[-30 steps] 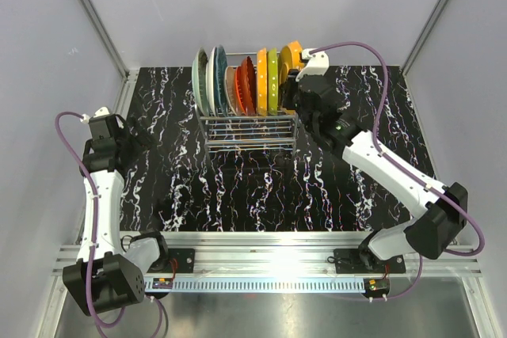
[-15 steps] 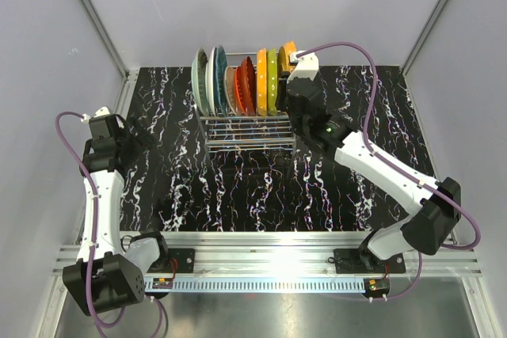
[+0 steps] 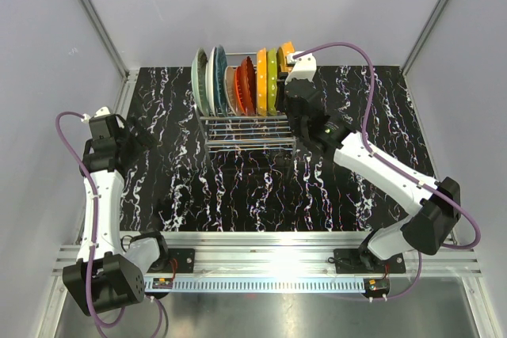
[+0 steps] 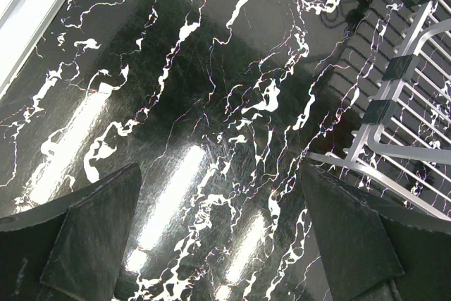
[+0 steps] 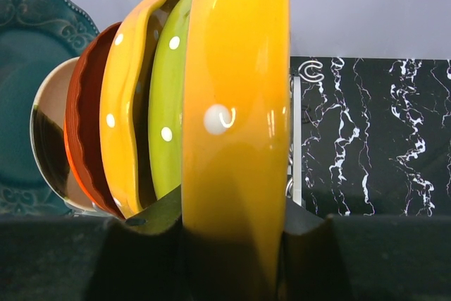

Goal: Load the plates into the dish rack
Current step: Insert the plate into the dish rack

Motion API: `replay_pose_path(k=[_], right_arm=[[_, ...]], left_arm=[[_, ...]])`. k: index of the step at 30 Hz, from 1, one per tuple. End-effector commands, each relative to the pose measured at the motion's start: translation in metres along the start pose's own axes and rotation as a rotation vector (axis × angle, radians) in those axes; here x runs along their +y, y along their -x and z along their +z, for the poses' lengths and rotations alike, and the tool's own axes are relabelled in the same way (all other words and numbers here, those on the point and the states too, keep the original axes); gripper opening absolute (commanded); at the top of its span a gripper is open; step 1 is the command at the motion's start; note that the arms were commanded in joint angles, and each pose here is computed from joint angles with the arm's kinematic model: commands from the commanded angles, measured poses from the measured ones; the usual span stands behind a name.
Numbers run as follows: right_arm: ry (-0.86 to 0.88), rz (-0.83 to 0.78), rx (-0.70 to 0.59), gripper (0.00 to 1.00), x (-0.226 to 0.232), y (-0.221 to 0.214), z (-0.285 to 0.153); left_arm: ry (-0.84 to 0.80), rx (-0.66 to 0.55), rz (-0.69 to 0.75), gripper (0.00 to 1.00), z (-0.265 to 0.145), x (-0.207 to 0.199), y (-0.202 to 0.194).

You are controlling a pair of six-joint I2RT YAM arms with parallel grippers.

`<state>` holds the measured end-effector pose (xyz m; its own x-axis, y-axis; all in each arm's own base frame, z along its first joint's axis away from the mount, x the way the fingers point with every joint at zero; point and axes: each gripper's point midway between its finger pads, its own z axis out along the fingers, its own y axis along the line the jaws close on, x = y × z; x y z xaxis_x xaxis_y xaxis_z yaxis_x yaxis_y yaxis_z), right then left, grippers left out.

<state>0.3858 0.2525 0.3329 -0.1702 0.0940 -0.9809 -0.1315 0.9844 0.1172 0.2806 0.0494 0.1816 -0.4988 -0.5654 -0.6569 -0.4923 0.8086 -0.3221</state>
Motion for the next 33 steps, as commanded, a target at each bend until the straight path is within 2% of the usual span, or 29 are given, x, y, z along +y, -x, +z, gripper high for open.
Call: replay_pose_path(k=[1, 22, 33], right_arm=[[0.071, 0.099, -0.167, 0.28, 0.018, 0.063, -0.017], [0.148, 0.136, -0.186, 0.34, 0.023, 0.081, -0.035], [0.170, 0.132, -0.150, 0.36, 0.027, 0.073, -0.036]], left_arm=[[-0.042, -0.033, 0.020, 0.99, 0.001, -0.008, 0.008], [-0.041, -0.037, 0.025, 0.99, -0.001, -0.008, 0.008], [-0.044, -0.035, 0.027, 0.99, -0.001, -0.009, 0.007]])
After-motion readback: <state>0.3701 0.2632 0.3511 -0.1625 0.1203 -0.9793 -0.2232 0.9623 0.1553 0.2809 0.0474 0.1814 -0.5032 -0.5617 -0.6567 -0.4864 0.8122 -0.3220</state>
